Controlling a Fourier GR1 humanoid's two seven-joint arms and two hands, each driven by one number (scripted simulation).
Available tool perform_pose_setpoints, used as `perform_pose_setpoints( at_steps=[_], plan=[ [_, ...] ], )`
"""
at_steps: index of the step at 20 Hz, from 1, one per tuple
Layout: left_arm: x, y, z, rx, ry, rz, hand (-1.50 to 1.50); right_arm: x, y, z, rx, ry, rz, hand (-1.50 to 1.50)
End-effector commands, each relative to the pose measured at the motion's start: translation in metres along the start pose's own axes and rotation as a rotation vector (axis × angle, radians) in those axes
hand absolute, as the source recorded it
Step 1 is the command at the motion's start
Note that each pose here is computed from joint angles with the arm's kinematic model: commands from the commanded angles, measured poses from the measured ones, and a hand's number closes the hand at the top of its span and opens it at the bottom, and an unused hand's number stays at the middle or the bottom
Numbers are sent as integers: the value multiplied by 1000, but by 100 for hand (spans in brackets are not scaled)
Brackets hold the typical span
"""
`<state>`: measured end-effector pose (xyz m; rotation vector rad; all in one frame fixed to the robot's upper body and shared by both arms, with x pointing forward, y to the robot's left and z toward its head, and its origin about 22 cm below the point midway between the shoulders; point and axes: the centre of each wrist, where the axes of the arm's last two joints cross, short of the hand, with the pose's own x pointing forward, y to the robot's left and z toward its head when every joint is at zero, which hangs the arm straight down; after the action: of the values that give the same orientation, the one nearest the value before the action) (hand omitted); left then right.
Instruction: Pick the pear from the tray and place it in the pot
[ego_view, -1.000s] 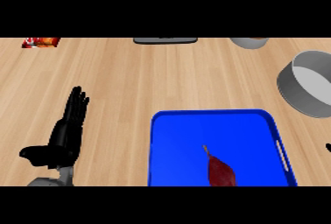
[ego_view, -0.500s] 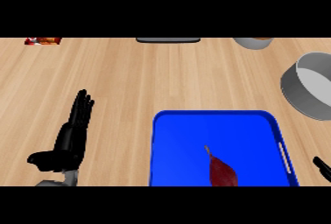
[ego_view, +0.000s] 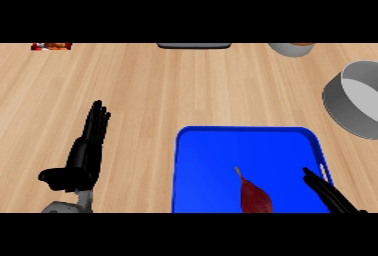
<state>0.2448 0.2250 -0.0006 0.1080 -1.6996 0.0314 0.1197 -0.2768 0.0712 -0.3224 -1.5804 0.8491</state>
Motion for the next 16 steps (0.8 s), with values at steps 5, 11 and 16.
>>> perform_pose_setpoints(
  at_steps=[5, 11, 16],
  plan=[
    [11, 10, -11, 7, -12, 2, 0, -9, 28, -27, 110, 142, 106, -150],
    [5, 18, 2, 11, 10, 18, 0, -11, 65, -31, 149, 142, 59, -150],
    [0, 11, 10, -4, -10, 19, 0, -19, 60, -54, 149, 144, 66, -150]
  ],
)
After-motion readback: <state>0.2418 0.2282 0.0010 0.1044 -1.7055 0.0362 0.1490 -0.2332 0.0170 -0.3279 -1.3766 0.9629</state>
